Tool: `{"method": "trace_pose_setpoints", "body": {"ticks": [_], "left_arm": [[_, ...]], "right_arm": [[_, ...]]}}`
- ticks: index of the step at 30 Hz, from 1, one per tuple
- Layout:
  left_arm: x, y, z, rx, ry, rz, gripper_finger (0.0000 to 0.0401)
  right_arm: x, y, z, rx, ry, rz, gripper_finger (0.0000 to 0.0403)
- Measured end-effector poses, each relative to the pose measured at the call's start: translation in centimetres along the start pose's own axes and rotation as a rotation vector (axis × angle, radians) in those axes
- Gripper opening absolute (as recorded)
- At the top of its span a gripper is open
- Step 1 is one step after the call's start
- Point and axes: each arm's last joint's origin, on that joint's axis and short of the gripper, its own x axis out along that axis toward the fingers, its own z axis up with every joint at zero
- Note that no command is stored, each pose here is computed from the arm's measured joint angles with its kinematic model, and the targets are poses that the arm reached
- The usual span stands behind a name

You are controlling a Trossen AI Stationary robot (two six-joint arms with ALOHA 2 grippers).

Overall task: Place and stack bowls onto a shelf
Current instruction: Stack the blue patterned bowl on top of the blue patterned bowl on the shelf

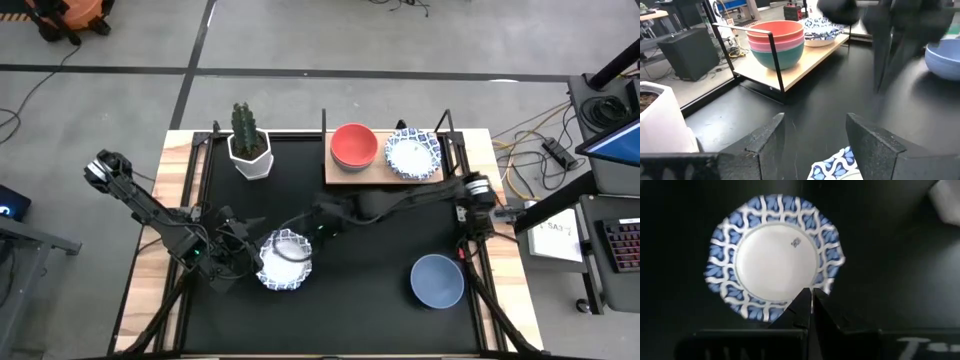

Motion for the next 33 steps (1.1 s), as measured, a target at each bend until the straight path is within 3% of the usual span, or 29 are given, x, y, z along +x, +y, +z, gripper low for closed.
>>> {"method": "trace_pose_setpoints", "body": {"ticks": [7, 15, 21, 25, 33], "left_arm": [[0.1, 0.0, 0.1, -0.010, -0.003, 0.002, 0.0192], [0.1, 0.0, 0.1, -0.004, -0.003, 0.002, 0.0192], [0.1, 0.0, 0.1, -0.004, -0.002, 0.001, 0.0192], [0.1, -0.2, -0.2, 0.002, 0.087, -0.077, 0.0192], [-0.8, -1.0, -1.5, 0.042, 0.426, -0.385, 0.0192]], "right_arm": [[-9.3, -2.7, 0.7, 0.028, -0.079, -0.034, 0.0008], [-19.0, -9.5, -1.6, 0.227, -0.121, -0.183, 0.0008], [-23.9, -15.1, -5.2, 0.443, -0.118, -0.351, 0.0008], [-23.3, -15.1, -6.5, 0.426, -0.147, -0.276, 0.0008], [-15.1, -8.9, -7.4, 0.267, -0.275, -0.047, 0.0008]]}}
